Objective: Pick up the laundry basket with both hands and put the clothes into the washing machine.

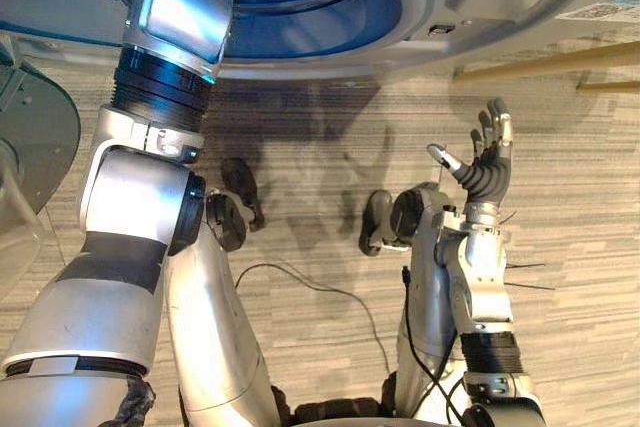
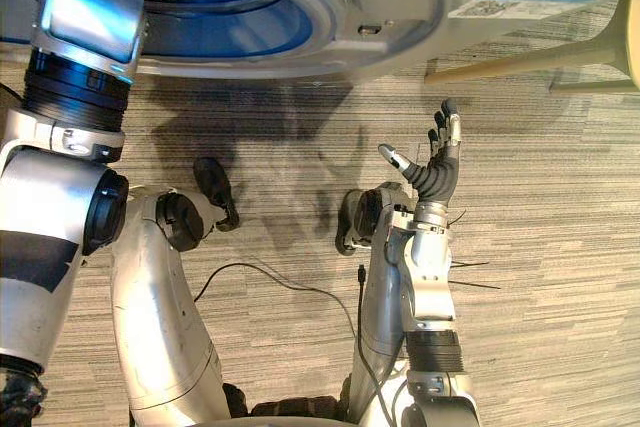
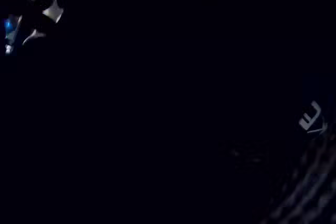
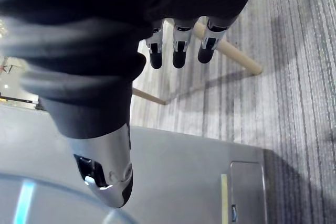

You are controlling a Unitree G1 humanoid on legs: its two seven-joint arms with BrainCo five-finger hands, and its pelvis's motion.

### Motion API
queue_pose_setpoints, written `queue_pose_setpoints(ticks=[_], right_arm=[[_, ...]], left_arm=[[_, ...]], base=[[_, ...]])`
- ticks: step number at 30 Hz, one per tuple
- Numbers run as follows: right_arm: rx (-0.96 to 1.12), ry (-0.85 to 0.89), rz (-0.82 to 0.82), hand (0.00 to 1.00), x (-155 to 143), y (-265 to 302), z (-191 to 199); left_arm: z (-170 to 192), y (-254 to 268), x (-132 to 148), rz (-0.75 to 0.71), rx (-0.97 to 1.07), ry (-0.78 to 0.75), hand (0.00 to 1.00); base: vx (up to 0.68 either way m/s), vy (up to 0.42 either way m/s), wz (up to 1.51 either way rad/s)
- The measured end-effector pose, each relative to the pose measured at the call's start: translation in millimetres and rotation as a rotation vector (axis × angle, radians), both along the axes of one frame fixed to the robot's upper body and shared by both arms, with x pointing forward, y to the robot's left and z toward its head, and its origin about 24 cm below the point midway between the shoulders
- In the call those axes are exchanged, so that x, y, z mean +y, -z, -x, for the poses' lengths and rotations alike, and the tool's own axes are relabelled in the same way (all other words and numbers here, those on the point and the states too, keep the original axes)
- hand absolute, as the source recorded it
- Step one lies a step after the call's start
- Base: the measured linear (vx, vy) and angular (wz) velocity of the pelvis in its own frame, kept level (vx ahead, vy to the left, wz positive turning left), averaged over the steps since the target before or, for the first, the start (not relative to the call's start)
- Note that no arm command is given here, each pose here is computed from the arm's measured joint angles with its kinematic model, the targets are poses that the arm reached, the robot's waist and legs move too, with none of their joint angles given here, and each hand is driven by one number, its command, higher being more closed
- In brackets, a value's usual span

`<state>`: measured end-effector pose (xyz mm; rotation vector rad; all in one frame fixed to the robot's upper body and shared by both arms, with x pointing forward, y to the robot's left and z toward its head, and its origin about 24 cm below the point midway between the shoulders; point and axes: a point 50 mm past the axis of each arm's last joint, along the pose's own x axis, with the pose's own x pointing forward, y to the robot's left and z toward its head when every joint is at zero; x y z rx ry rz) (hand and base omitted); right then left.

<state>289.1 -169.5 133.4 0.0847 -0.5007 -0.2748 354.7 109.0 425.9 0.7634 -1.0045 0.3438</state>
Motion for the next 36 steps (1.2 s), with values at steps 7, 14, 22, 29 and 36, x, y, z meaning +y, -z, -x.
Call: queue_pose_setpoints(ticks=[7,14,22,29,36], right_arm=[[0.049,-0.062,0.026,0.0,-3.3,7.6,-2.4],[0.063,-0.128,0.073,0.0,11.6,9.9,-8.7],[0.151,-0.085,0.073,0.0,7.7,27.5,-7.8],[0.165,-0.065,0.058,0.0,12.9,28.0,-8.1],[0.254,-0.029,0.038,0.0,2.5,49.8,2.6]], left_arm=[[-41.9,103.9,39.8,-0.202,0.367,-0.175,0.0],[-31.2,129.3,18.6,-0.373,0.306,-0.163,0.0],[-0.2,83.5,52.8,0.154,0.159,0.163,0.0],[6.6,181.3,37.0,0.683,0.315,0.465,0.0],[37.7,294.5,29.5,1.016,0.577,0.503,0.0]], base=[[0.04,-0.007,0.08],[0.03,-0.036,0.12],[0.04,-0.028,-0.05],[0.08,-0.018,0.05],[0.04,-0.043,0.11]])
